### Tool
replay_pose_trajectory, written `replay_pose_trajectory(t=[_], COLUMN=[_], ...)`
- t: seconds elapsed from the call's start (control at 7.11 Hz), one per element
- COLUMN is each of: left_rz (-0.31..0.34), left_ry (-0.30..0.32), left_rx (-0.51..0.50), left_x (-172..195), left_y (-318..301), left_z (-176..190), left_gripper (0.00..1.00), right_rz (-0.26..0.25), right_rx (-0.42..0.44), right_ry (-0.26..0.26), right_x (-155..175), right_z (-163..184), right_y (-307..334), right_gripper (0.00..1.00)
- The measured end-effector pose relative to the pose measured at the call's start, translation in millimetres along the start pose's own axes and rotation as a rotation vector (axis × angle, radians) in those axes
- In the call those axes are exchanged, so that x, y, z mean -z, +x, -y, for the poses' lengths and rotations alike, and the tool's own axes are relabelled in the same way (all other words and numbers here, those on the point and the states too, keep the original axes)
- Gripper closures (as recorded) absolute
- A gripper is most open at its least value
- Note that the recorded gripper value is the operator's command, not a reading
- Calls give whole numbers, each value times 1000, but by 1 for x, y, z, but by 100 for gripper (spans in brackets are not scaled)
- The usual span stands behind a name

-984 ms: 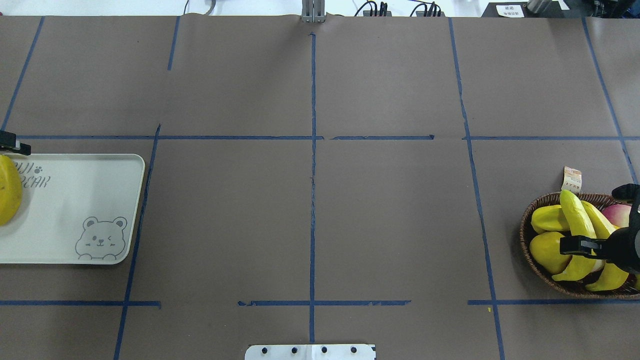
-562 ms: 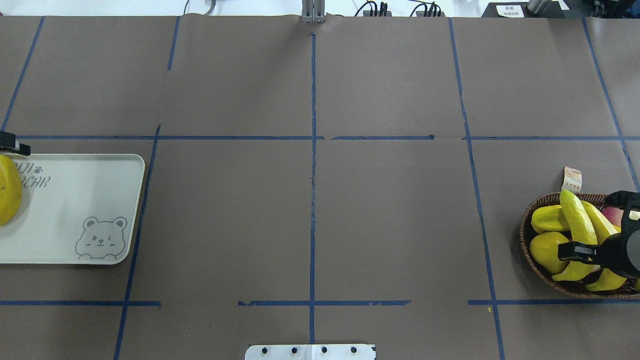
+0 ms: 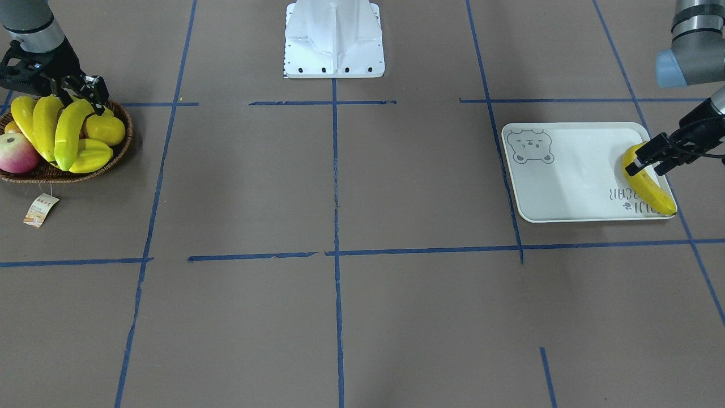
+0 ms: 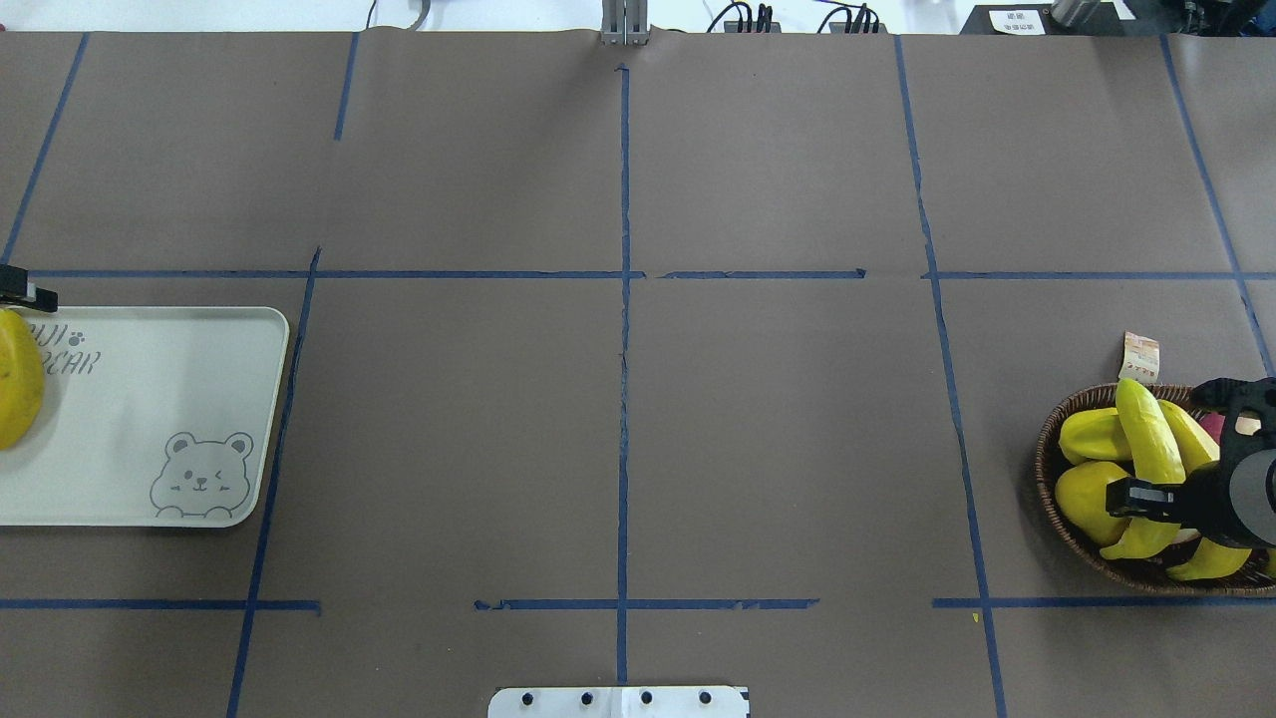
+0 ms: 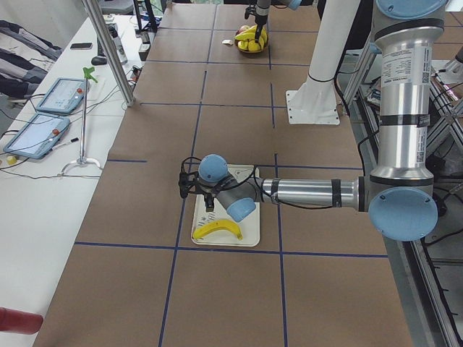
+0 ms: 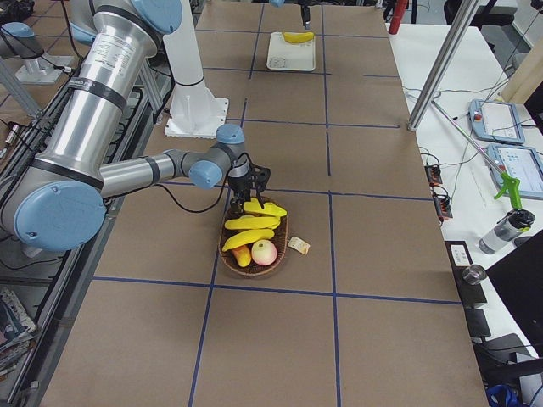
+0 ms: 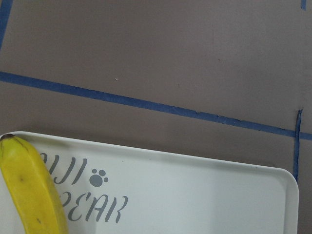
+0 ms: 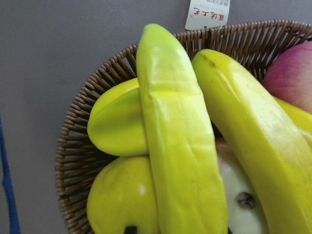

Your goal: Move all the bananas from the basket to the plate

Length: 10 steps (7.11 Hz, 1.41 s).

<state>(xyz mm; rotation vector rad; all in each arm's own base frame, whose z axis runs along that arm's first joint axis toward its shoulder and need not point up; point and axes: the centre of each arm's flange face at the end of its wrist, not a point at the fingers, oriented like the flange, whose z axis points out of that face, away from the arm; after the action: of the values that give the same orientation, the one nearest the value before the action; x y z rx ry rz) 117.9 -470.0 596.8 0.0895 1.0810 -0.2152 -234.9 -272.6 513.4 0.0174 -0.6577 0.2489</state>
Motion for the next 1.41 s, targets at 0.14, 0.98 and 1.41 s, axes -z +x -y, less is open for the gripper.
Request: replay_pose_trajectory(t=[0.14,0.98,1.41], left_rz=[-1,-19,-81], left_ry=[0,7,16], left_rx=[0,-22,-81], left_x=[1,3,-3], left_y=[0,15,78], left_z=[0,3,22], left_gripper=[0,0,0], right_rz=[4,218,385], right_rx=[0,-9,-77], right_ry=[2,44,35], right_x=[3,75,78], right_z=[0,15,22], right_y=[-1,-61,-160], right_gripper=[98,97,97])
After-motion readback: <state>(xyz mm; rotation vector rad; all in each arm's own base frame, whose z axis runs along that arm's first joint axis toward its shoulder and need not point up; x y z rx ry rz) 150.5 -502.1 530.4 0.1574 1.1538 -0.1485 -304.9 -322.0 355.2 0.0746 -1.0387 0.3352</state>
